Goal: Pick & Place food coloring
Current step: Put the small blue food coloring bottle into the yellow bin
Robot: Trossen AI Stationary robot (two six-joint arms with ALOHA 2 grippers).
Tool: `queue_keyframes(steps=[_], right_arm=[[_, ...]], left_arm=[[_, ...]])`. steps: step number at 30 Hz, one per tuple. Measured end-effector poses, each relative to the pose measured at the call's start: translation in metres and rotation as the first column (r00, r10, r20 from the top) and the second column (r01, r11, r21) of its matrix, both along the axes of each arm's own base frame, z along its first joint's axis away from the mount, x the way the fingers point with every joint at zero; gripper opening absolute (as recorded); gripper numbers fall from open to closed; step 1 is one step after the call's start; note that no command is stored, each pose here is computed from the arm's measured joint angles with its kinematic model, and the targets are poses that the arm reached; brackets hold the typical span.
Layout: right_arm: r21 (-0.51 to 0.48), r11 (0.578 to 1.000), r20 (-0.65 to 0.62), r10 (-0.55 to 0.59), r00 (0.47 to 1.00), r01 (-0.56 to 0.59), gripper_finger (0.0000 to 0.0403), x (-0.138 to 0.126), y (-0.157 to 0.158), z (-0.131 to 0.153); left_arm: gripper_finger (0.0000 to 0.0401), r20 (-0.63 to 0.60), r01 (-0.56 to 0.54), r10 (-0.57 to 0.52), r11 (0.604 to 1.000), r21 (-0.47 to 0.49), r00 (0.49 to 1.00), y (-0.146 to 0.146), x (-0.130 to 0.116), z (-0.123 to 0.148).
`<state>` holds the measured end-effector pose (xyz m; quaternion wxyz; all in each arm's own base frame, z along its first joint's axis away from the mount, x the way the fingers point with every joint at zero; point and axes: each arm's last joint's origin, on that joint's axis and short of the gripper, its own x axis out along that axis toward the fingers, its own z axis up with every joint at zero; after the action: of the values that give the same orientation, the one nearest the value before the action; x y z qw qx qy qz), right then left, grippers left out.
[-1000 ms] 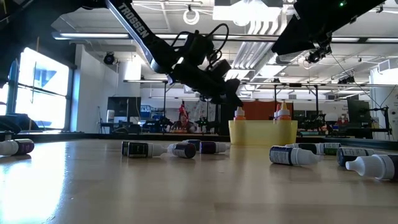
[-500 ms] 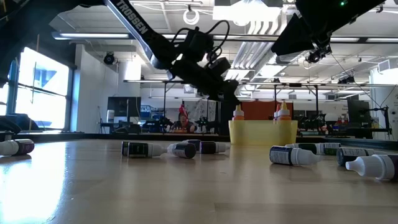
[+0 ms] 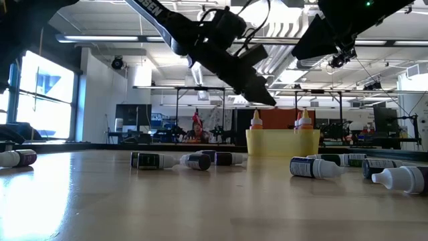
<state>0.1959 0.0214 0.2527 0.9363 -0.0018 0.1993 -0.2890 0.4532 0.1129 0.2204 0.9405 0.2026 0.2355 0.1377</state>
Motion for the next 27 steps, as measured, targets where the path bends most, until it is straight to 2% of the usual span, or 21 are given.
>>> queue_keyframes(steps=[5,10,15,18,22,27], right_arm=[[0.002,1.000,0.000,0.003,1.000,-0.003,0.0185,0.000,0.000,0.000],[0.005,1.000,0.012,0.004,1.000,-0.004,0.0185,0.001,0.000,0.001],[0.008,1.000,0.022,0.005,1.000,-0.005,0.0185,0.001,0.000,0.002],[0.026,0.999,-0.011,0.044,0.999,-0.044,0.0185,0.000,0.001,-0.001],[0.105,0.986,-0.063,0.135,0.989,-0.127,0.0185,-0.001,0.004,-0.007],[0.319,0.931,-0.105,0.221,0.970,-0.177,0.0185,-0.005,0.008,-0.017]], left_arm=[[0.0194,-0.022,0.050,-0.050,0.999,0.001,0.999,-0.004,0.001,-0.002],[0.0195,-0.028,0.083,-0.084,0.996,-0.032,0.996,0.011,0.001,-0.015],[0.0195,-0.050,0.053,-0.058,0.994,-0.095,0.997,0.022,0.004,-0.021],[0.0195,-0.045,0.072,-0.076,0.993,-0.090,0.996,0.014,0.006,-0.019],[0.0195,-0.021,0.068,-0.069,0.996,-0.056,0.997,0.000,0.005,-0.001],[0.0195,-0.085,-0.043,0.043,0.999,0.006,0.995,-0.014,-0.010,0.026]])
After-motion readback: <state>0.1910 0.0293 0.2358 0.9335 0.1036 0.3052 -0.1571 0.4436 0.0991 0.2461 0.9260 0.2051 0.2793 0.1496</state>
